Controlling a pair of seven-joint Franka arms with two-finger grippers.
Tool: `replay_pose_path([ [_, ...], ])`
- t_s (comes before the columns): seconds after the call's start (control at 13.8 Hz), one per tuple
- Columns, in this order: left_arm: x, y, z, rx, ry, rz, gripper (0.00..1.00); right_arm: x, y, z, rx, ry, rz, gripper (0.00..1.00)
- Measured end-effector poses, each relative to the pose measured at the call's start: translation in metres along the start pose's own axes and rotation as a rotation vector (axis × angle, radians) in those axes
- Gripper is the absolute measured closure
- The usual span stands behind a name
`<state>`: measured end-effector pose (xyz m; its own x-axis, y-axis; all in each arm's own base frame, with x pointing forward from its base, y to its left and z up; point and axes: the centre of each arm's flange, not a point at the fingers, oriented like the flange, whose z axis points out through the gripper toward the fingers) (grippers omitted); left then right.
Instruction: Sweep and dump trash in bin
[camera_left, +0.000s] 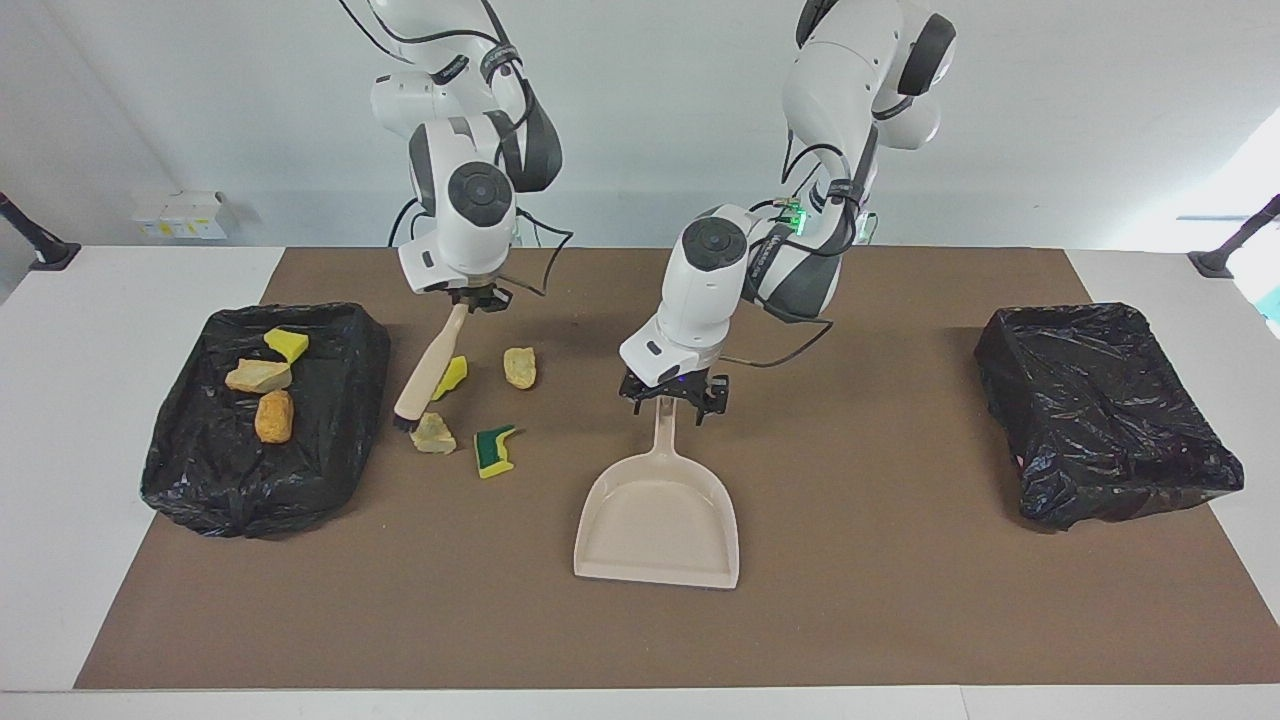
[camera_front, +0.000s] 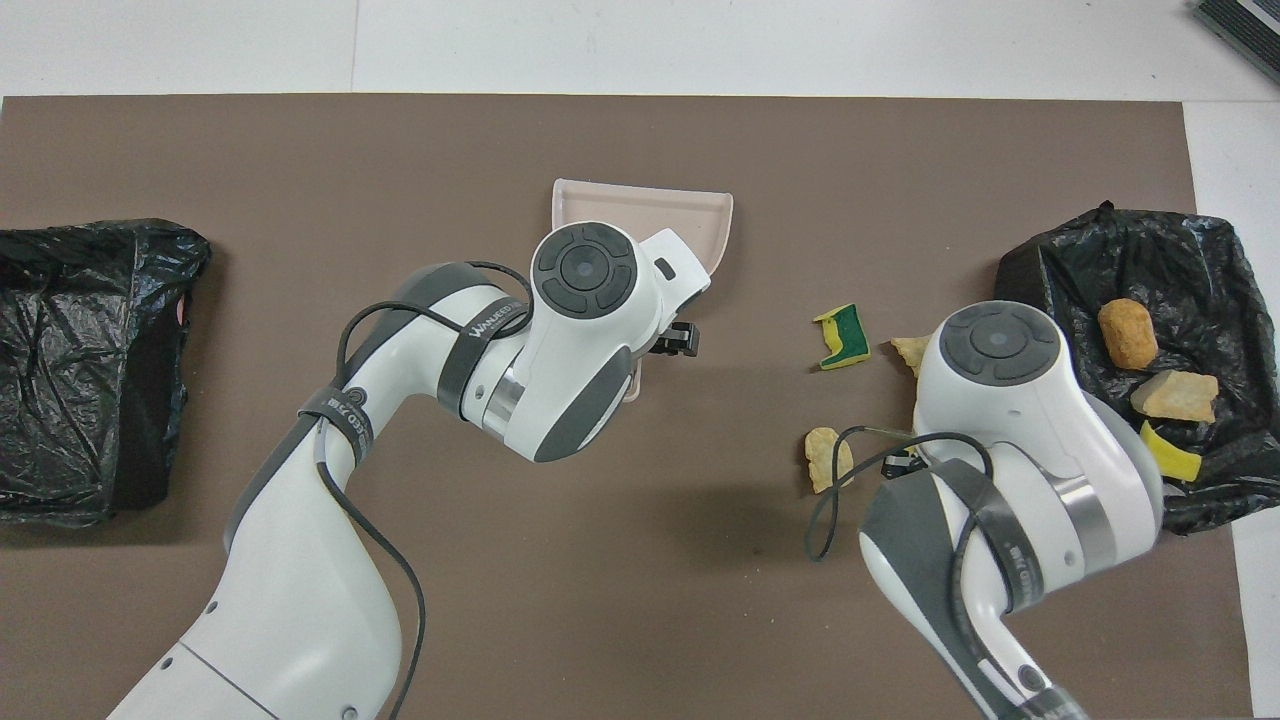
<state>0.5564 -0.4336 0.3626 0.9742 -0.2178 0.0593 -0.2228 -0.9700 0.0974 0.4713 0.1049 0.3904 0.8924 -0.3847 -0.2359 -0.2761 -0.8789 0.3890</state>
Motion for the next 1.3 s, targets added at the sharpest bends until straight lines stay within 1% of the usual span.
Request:
replay_pose_path([
  [0.07,0.000,0.000,0.002,0.002,-0.002,0.000,0.00,0.002,0.005,0.008,-0.005,-0.016,0.005,0.74],
  [0.22,0.000,-0.003,0.001,0.011,-0.013,-0.003,0.00,-0.006,0.007,0.024,-0.022,-0.046,0.003,0.74],
  [0.36,-0.004,-0.006,0.001,0.038,-0.051,0.001,0.04,-0.019,0.005,0.041,-0.003,-0.103,0.008,0.74],
  [0.43,-0.006,-0.007,-0.001,0.047,-0.063,0.003,0.06,-0.021,0.004,0.047,0.015,-0.115,0.013,0.74],
  [0.51,-0.007,-0.007,-0.003,0.052,-0.071,0.003,0.18,-0.021,0.001,0.049,0.040,-0.109,0.014,0.74],
  [0.58,-0.007,-0.007,-0.005,0.052,-0.071,0.003,0.34,-0.021,-0.003,0.050,0.069,-0.101,0.004,0.74],
  [0.65,-0.007,-0.007,-0.005,0.052,-0.069,0.004,0.45,-0.021,-0.008,0.048,0.098,-0.093,-0.017,0.74],
  [0.72,-0.007,-0.007,-0.006,0.053,-0.068,0.004,0.59,-0.022,-0.014,0.045,0.130,-0.080,-0.041,0.74],
  [0.79,-0.007,-0.008,-0.007,0.053,-0.067,0.004,0.69,-0.024,-0.023,0.041,0.151,-0.064,-0.065,0.74],
  [0.94,-0.004,-0.013,-0.013,0.053,-0.056,0.003,0.69,-0.029,-0.047,0.034,0.185,-0.049,-0.106,0.74],
  [1.16,0.003,-0.031,-0.038,0.053,-0.037,0.033,0.69,-0.038,-0.079,0.015,0.216,-0.037,-0.180,0.74],
  [1.3,0.004,-0.055,-0.065,0.066,-0.055,0.106,0.69,-0.044,-0.093,0.001,0.208,-0.045,-0.214,0.74],
])
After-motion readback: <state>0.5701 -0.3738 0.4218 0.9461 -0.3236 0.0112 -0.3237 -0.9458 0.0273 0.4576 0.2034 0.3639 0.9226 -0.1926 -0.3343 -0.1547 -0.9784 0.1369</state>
